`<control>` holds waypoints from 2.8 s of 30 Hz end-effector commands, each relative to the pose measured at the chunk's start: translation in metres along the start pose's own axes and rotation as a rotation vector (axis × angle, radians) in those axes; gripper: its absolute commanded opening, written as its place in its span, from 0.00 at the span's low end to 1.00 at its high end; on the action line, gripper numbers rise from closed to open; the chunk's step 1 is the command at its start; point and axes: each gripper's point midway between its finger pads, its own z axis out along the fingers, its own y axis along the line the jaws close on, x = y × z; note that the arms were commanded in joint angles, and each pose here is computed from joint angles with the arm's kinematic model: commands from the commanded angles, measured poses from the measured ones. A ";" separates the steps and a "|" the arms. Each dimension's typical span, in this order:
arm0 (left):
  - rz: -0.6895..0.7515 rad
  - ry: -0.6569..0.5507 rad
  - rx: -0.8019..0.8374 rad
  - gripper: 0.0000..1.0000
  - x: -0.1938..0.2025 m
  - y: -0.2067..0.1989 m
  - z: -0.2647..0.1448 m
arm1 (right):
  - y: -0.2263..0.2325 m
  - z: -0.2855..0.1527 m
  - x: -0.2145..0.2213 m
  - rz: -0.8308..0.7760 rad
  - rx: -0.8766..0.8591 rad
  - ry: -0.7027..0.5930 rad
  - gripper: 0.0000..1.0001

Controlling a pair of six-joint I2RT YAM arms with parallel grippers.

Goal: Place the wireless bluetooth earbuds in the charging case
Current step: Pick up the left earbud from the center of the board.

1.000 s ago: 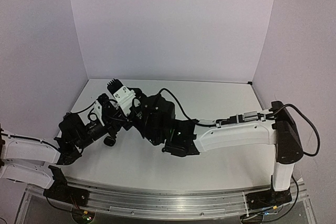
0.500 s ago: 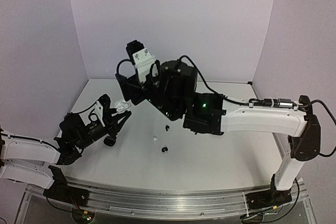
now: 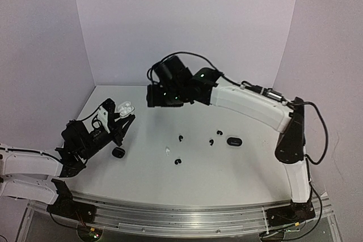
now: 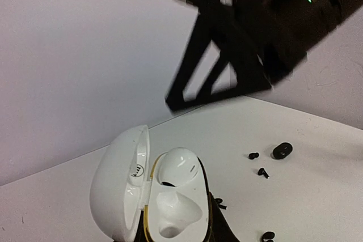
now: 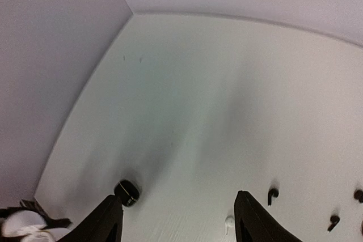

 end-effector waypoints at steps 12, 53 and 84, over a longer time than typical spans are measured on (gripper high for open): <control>0.005 -0.020 -0.035 0.00 -0.009 0.013 -0.003 | -0.053 0.107 0.180 0.107 0.249 0.477 0.62; -0.014 -0.005 -0.022 0.00 -0.005 0.014 -0.001 | -0.065 0.118 0.201 -0.421 0.057 0.593 0.31; -0.021 0.005 0.005 0.00 -0.004 0.010 0.001 | -0.070 0.106 0.209 -0.427 0.094 0.633 0.09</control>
